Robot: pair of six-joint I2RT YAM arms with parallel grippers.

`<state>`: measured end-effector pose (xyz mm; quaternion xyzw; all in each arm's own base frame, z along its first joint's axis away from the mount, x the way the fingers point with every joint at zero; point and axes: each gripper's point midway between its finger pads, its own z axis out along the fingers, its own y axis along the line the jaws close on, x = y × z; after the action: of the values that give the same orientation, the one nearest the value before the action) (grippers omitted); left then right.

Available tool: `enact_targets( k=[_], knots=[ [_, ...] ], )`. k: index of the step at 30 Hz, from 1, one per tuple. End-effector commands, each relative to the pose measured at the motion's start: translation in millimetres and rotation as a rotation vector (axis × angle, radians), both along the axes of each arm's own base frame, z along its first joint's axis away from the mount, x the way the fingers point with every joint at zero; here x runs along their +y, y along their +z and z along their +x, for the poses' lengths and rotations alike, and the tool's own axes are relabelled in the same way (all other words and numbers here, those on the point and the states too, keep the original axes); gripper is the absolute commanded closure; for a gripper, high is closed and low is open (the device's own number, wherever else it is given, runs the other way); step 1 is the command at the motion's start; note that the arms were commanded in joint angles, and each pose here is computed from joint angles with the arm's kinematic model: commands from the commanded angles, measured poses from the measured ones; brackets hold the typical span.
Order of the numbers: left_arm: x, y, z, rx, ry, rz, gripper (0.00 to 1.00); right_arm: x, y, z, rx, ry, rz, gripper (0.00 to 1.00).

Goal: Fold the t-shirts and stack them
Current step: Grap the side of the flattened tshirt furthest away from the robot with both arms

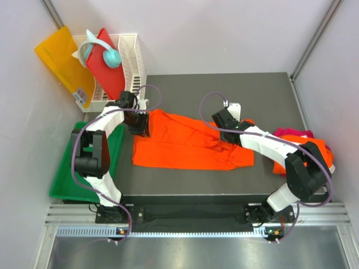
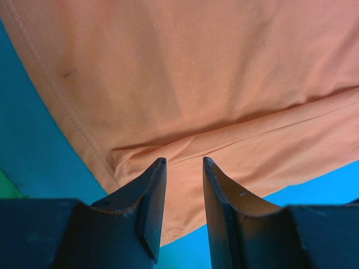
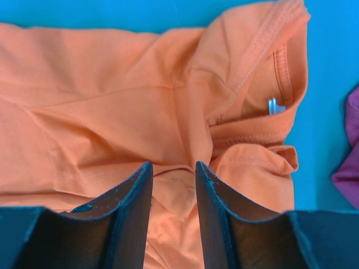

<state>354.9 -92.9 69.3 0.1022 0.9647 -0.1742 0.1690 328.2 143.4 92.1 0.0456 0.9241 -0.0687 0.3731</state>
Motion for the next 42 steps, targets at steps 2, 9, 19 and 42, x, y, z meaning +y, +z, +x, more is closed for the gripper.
enact_targets(
  k=[2,9,19,42],
  knots=[
    [-2,14,9,-0.053,0.003,-0.019,0.62,-6,10,-3,-0.037,-0.028,0.017,0.63],
    [-2,12,9,-0.051,0.004,-0.018,0.62,-13,2,-12,-0.022,-0.041,0.010,0.63],
    [-1,11,8,-0.049,0.004,-0.014,0.62,-9,-8,-13,0.002,-0.037,0.022,0.82],
    [59,19,70,-0.198,0.242,0.239,0.60,2,34,13,-0.101,-0.009,0.038,1.00]
  ],
)
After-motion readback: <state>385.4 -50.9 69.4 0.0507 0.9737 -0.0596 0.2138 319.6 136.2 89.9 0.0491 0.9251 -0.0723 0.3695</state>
